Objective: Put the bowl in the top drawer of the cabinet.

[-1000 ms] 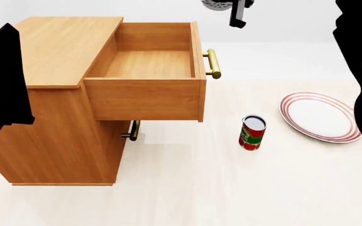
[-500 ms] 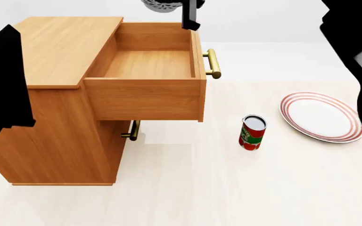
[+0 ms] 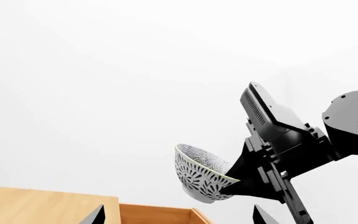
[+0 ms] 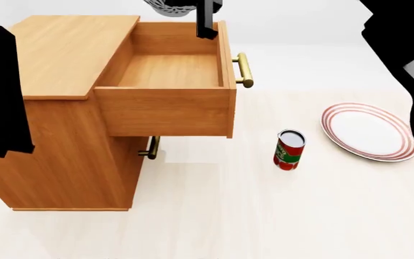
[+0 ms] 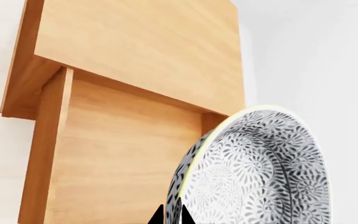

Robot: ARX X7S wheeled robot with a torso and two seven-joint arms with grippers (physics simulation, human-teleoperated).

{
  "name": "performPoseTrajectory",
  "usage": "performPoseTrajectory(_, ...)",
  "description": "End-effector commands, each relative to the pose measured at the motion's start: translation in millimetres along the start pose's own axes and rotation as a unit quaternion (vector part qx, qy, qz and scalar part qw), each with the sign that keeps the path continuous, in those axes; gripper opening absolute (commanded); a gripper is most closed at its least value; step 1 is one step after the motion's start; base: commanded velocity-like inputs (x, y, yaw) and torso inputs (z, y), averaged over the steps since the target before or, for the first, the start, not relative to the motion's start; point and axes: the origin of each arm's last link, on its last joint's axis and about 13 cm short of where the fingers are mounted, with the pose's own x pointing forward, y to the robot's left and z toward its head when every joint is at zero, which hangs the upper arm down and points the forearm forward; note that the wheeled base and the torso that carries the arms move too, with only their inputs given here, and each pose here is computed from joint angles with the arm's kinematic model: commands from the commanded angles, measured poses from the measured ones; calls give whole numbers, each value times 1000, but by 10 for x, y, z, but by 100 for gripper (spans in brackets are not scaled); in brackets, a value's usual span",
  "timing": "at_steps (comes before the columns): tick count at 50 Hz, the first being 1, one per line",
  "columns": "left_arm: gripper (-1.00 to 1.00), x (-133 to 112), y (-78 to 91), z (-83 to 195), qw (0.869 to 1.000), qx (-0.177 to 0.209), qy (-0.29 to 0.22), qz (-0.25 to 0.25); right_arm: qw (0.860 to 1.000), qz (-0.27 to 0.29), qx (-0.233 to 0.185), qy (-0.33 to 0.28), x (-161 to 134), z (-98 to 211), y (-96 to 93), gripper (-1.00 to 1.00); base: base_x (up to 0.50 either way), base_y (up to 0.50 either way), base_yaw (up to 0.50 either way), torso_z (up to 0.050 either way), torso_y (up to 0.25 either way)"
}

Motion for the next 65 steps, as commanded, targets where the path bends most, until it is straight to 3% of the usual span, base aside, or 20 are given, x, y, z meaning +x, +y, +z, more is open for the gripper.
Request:
performPoseTrajectory(1,100,-3,-5,-7,1000,3,-1,-6,1000,-23,-12,6,-65,45,-23,-100,0,0,0,0,-143)
performPoseTrajectory(38,100,2,29,20,1000,-8,-22,-2,999,-12,-33,1,-98,167,-10,-100,0,0,0,0,-143)
performPoseTrajectory(51,100,-14,14,24,1000,-10,-20,-2,1000,-6,-28,6,-125,165,-19,-100,0,0,0,0,-16)
performPoseTrajectory(52,100,-19,11,27,1000,-11,-20,-2,1000,-5,-28,7,-122,161,-18,100,0,0,0,0,0)
performPoseTrajectory(65,100,-54,-1,44,1000,-13,-19,0,1000,7,-21,12,-102,126,-15,100,0,0,0,0,0)
